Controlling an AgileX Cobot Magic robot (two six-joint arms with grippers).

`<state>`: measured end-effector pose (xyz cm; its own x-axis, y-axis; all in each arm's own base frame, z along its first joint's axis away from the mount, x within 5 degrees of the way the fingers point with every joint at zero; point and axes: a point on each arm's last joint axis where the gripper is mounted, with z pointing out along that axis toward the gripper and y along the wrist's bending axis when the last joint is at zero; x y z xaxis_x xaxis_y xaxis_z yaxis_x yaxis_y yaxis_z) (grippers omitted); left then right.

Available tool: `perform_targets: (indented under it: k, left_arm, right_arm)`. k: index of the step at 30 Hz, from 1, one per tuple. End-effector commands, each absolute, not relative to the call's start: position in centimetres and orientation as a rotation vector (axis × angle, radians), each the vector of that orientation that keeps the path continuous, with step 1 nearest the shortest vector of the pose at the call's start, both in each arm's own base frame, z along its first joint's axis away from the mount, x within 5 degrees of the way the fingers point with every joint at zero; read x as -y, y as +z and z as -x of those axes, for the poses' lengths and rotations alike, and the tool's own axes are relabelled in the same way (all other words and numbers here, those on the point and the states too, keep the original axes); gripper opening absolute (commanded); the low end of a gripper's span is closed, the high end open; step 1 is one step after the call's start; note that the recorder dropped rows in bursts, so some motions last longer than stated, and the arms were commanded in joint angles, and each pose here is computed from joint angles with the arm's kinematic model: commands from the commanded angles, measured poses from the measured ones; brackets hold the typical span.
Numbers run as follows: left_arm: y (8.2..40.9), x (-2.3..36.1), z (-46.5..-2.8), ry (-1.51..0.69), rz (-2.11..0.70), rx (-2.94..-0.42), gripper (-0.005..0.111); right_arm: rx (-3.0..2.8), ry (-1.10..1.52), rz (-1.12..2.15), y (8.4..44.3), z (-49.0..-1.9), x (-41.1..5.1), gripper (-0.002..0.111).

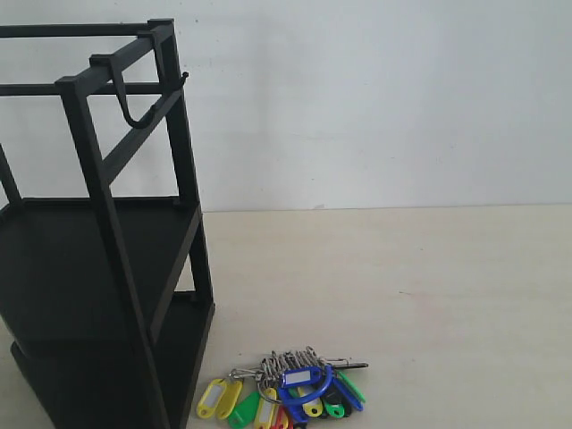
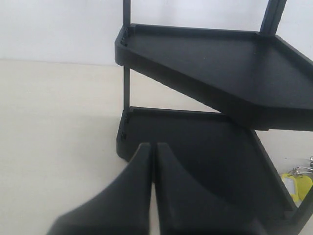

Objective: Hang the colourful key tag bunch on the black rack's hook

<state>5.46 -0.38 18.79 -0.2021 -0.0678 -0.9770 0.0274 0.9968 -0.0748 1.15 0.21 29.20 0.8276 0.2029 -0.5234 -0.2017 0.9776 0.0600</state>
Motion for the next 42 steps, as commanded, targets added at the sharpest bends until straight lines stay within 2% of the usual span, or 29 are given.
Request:
perform_targets:
  k: [1,4,9,10,15,18,22,27,30,35,42]
  left_arm:
    - [18.8,0.4,-5.5,-0.079,0.024,-1.766,0.004]
    - [18.8,0.4,-5.5,-0.079,0.024,-1.766,0.004]
    - [18.8,0.4,-5.5,-0.079,0.024,-1.766,0.004]
    - [18.8,0.4,-5.5,-0.079,0.024,-1.766,0.004]
    - [18.8,0.4,-5.5,-0.079,0.024,-1.766,0.004]
    - [18.8,0.4,-5.5,-0.079,0.024,-1.766,0.004]
    - [18.8,0.4,-5.5,-0.079,0.024,-1.766,0.004]
    - [18.8,0.4,-5.5,-0.079,0.024,-1.766,0.004]
    - [18.8,0.4,-5.5,-0.079,0.024,-1.766,0.004]
    - [18.8,0.4,-5.5,-0.079,0.024,-1.766,0.004]
    - [18.8,0.4,-5.5,-0.079,0.024,-1.766,0.004]
  right_arm:
    - [-0.705,0.256,-0.045,34.6,-0.4,0.0,0.0]
    - [-1.256,0.24,-0.072,37.7,-4.3,-0.4,0.0]
    - [-2.0,0.273,-0.139,35.5,-10.2,-1.3,0.0]
    - [-2.053,0.347,-0.175,34.9,-11.3,-1.8,0.0]
    - [-2.085,0.393,-0.19,34.4,-13.3,-2.3,0.0]
    - [-2.14,0.496,0.005,33.7,-14.4,-3.8,0.0]
    - [-2.206,0.773,0.195,32.2,-16.7,-6.2,0.0]
    - [-2.32,0.925,0.099,29.0,-20.7,-7.2,0.0]
    - [-2.334,0.928,0.046,26.9,-22.1,-8.2,0.01]
    - [-2.387,0.894,0.077,23.9,-22.8,-11.8,0.041]
    - [-2.479,0.767,-0.113,19.6,-24.1,-14.7,0.043]
